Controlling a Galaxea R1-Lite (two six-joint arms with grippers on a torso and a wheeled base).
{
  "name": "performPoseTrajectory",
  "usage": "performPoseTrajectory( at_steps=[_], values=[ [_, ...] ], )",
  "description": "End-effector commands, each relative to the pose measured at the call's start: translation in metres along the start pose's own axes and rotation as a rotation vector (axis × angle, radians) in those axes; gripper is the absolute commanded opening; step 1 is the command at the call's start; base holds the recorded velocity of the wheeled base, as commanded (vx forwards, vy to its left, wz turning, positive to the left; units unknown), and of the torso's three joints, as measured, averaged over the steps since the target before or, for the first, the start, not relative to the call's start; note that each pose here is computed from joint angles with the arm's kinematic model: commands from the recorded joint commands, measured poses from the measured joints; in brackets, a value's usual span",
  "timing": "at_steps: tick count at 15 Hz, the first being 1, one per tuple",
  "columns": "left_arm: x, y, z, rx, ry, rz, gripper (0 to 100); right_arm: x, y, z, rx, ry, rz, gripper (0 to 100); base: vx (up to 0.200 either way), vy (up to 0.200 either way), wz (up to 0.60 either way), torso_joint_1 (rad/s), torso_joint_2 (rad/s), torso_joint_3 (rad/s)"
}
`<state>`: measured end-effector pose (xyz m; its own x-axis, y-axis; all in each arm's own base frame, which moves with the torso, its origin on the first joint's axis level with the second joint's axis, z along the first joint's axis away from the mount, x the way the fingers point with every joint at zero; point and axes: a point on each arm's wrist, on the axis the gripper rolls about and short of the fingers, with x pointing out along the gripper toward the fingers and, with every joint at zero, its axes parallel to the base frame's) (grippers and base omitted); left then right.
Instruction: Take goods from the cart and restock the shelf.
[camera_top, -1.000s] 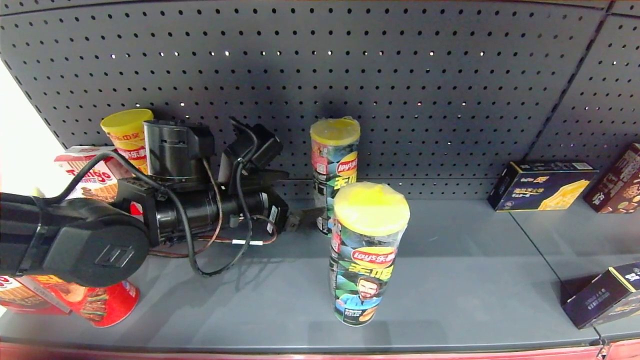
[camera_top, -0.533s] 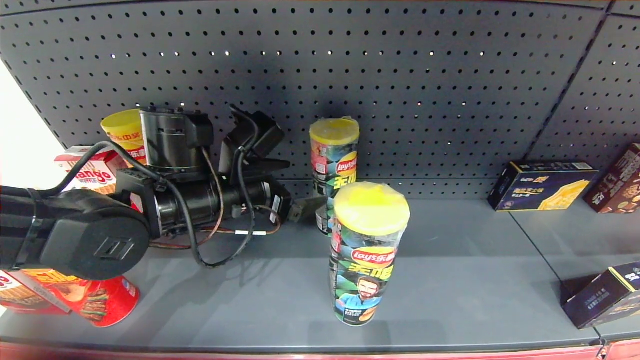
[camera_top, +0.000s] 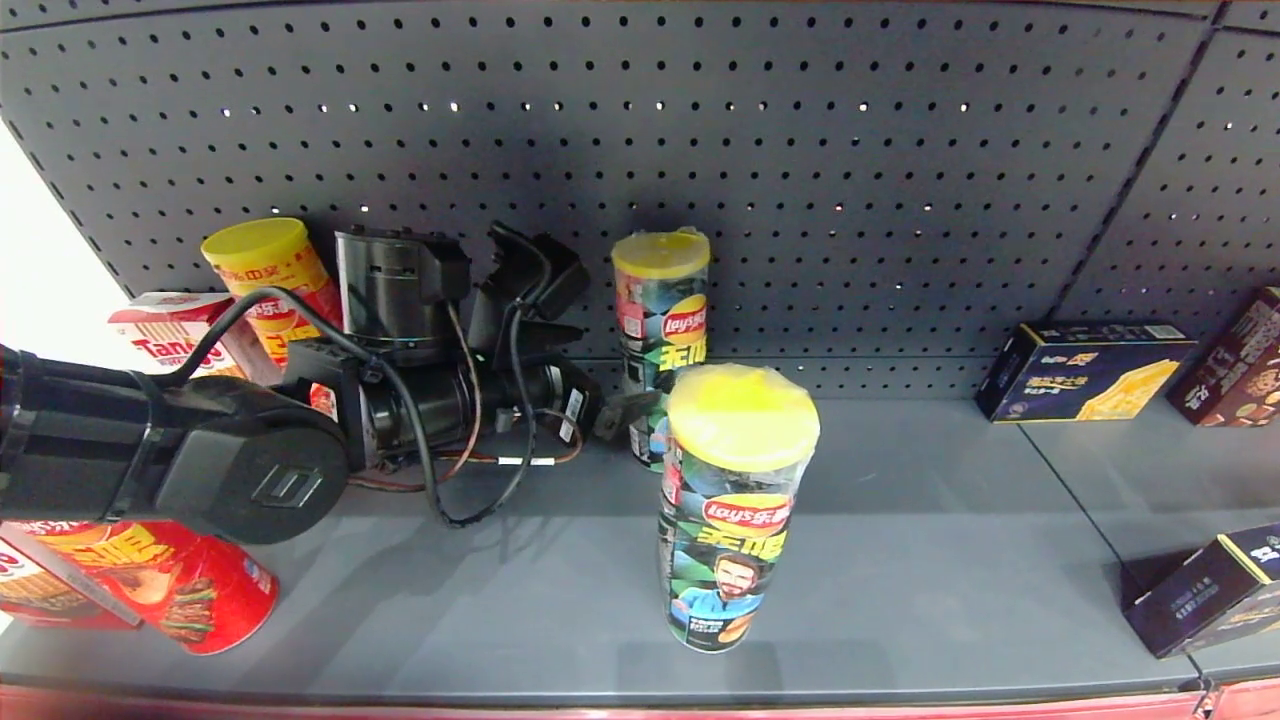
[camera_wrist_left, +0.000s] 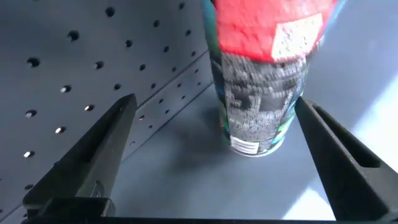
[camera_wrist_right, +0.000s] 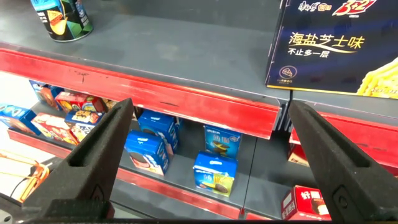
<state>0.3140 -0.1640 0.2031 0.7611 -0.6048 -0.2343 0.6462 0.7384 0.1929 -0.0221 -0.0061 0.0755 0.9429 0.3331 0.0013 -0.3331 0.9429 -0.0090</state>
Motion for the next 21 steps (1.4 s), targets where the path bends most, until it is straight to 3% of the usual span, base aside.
performPoseTrajectory(
  at_steps=[1,19,21],
  values=[
    [0.003,0.0,-0.002,-0.003,0.005,0.003,100,0.0,0.0,0.0,0.0,0.001,0.001,100,0.0,0.0,0.0,0.0,0.0,0.0],
    [-0.008,0.006,-0.009,-0.011,0.025,0.042,100,0.0,0.0,0.0,0.0,0.001,0.001,100,0.0,0.0,0.0,0.0,0.0,0.0],
    [-0.013,0.009,-0.008,-0.005,0.008,0.059,100,0.0,0.0,0.0,0.0,0.0,0.001,100,0.0,0.0,0.0,0.0,0.0,0.0]
  ],
)
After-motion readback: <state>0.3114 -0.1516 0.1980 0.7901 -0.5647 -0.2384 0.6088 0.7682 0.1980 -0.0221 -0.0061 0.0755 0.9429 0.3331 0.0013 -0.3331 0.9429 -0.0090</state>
